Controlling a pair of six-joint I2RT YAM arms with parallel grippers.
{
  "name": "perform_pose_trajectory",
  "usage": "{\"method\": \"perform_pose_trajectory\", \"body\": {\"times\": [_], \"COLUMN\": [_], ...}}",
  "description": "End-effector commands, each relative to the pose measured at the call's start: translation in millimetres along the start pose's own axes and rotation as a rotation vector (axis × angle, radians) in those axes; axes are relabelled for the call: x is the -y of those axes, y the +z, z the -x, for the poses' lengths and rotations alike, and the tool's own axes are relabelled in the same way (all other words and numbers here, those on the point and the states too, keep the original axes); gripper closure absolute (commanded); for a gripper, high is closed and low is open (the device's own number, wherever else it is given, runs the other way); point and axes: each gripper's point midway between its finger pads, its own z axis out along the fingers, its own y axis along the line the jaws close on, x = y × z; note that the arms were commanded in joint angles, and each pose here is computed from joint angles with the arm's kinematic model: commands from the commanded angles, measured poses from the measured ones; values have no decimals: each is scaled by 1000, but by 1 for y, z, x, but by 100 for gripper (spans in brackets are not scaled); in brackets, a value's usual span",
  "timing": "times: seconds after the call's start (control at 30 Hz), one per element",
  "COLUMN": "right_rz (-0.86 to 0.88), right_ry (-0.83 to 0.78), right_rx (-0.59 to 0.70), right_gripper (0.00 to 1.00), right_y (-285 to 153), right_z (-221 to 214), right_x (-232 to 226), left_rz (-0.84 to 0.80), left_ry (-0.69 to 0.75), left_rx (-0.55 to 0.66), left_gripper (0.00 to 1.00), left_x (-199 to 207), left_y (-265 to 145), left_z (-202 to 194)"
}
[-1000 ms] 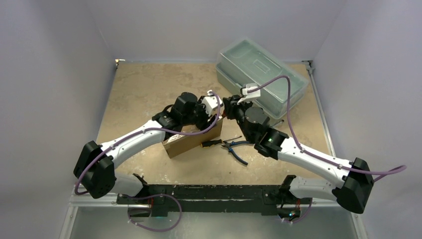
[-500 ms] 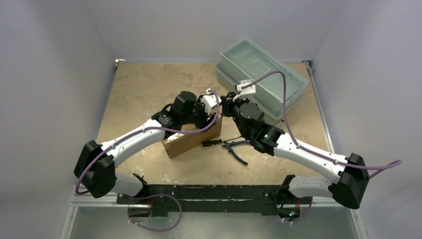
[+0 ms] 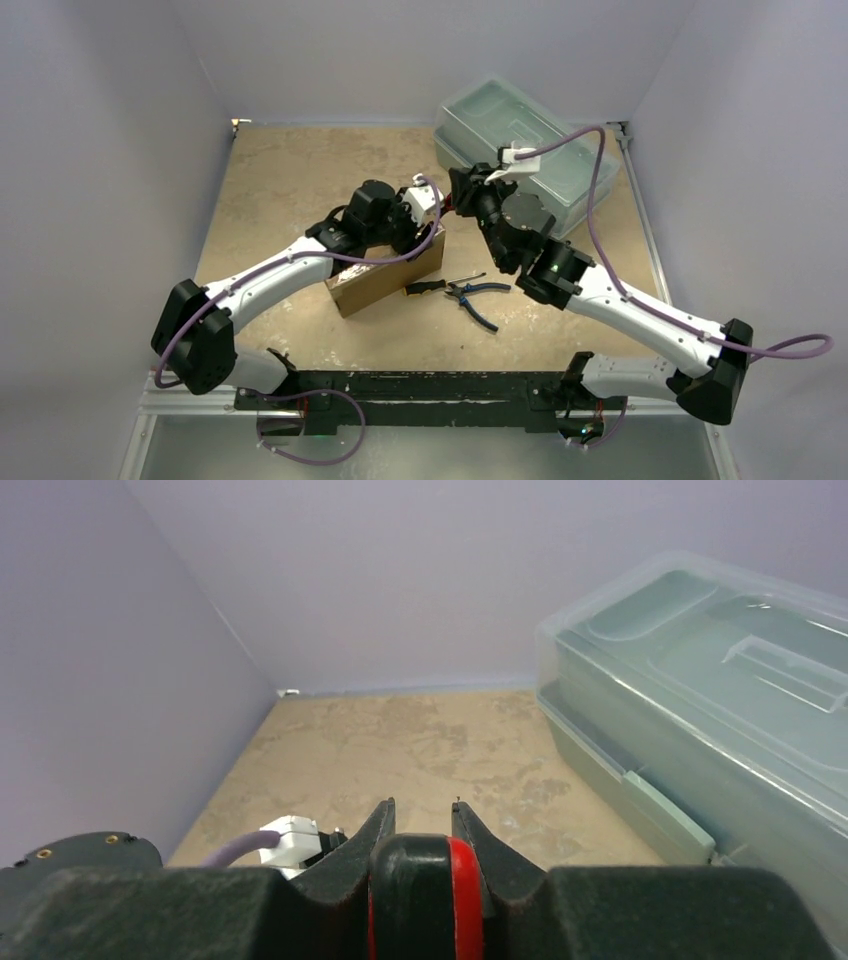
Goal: Unpack the express box
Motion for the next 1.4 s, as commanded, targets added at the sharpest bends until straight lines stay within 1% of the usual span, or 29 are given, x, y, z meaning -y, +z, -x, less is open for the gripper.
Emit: {"method": "perform_pose_trajectory", "body": {"times": [0.0,0.1,0.2,0.27,0.37,0.57,0.73,0.87,1.0,1.07,1.13,1.17,1.2,1.27,1.3,1.33,1.37], "right_rz": [-74,-128,-166,-181,-174,-128,-67,-32,-16,-6,3,7,10,19,23,27,30], "right_ry": [68,38,8,-1,13,20,4,11,28,35,41,44,45,49,51,52,53], "right_rx": [80,54,4,-31,-83,-149,-181,-209,-221,-228,-232,-233,-235,-237,-237,-240,-242], "right_gripper": [100,100,100,100,100,100,100,100,100,100,100,100,100,100,100,100,100], "right_y": [-12,-19,-31,-40,-51,-61,-62,-64,-66,-66,-67,-67,-67,-67,-67,-68,-68], "right_z": [33,21,-3,-17,-34,-53,-56,-60,-66,-67,-68,-69,-70,-71,-71,-71,-72], "right_x": [17,42,67,79,86,85,75,69,67,64,63,62,62,60,59,58,58], "left_rz": [46,67,119,157,201,270,312,304,223,179,144,145,134,148,179,238,333], "left_ry": [-6,-32,-84,-156,-325,-501,-665,-861,-1105,-1236,-1336,-1366,-1413,-1467,-1471,-1477,-1496], "left_rx": [-20,-34,-34,-16,42,159,295,396,589,685,767,810,845,873,870,831,756], "left_gripper": [46,46,48,48,48,48,48,47,47,47,46,39,30,19,11,6,3], "left_x": [-11,-15,-30,-47,-82,-135,-175,-203,-225,-232,-234,-236,-236,-234,-234,-235,-238], "left_y": [1,1,-3,-8,-20,-48,-75,-89,-101,-103,-102,-102,-101,-100,-100,-99,-96], "left_z": [2,2,3,5,5,9,13,5,-6,-13,-19,-22,-25,-38,-45,-55,-70]}}
